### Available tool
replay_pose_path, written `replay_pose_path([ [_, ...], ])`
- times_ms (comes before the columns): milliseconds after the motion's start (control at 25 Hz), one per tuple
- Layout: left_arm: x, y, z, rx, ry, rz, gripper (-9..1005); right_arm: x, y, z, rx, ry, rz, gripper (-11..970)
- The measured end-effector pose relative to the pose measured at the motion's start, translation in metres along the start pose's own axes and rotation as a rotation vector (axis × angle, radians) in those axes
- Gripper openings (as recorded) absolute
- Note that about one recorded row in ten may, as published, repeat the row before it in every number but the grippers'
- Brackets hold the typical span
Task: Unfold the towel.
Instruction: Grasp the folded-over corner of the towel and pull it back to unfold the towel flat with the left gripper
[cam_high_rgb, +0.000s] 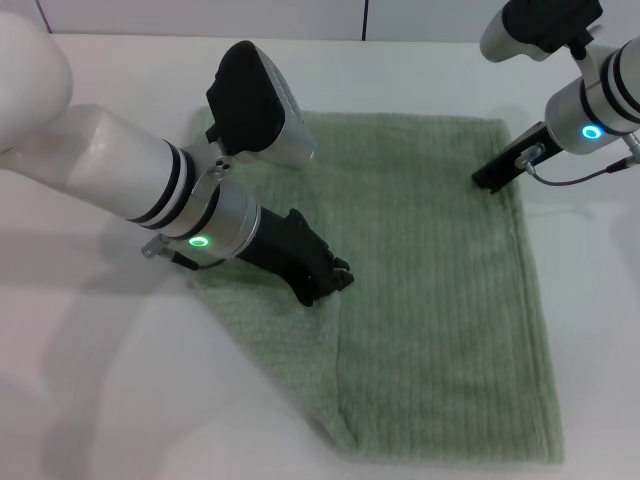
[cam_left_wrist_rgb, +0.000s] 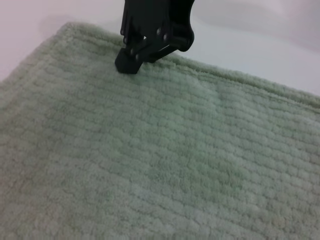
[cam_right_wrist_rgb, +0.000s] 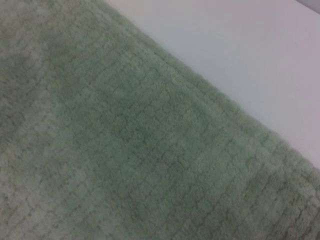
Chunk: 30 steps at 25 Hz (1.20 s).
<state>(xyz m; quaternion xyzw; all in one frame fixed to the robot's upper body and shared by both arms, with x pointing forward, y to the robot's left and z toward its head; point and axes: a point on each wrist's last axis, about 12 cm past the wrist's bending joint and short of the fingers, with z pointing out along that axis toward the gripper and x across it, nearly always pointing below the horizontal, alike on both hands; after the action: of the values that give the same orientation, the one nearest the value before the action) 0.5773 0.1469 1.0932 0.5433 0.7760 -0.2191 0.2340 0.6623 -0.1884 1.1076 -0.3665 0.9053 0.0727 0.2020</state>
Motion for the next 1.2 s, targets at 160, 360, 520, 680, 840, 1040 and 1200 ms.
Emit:
replay_pose_path([
  [160, 0.0, -0.001, -0.001, 0.006, 0.008, -0.006, 117, -0.001, 0.0, 0.0, 0.0, -0.001, -0.001, -1],
  [360, -0.002, -0.003, -0.006, 0.03, 0.009, 0.005, 68, -0.001, 0.001, 0.0, -0.001, -0.001, -0.001, 0],
  [520, -0.004, -0.003, -0.013, 0.046, 0.001, 0.005, 61, -0.001, 0.001, 0.0, -0.001, -0.001, -0.001, 0],
  [680, -0.005, -0.002, -0.022, 0.063, -0.015, -0.005, 61, -0.001, 0.001, 0.0, -0.001, -0.001, -0.001, 0],
  [840, -0.004, -0.001, -0.032, 0.067, -0.011, -0.006, 61, 0.0, 0.001, 0.0, -0.001, -0.001, 0.0, 0],
  [1040, -0.001, 0.002, -0.047, 0.079, -0.011, -0.029, 62, 0.0, 0.0, 0.001, 0.001, -0.002, 0.001, -1],
  [1200, 0.005, 0.007, -0.053, 0.058, 0.024, -0.044, 62, 0.0, 0.0, 0.001, 0.006, -0.006, 0.0, -1],
])
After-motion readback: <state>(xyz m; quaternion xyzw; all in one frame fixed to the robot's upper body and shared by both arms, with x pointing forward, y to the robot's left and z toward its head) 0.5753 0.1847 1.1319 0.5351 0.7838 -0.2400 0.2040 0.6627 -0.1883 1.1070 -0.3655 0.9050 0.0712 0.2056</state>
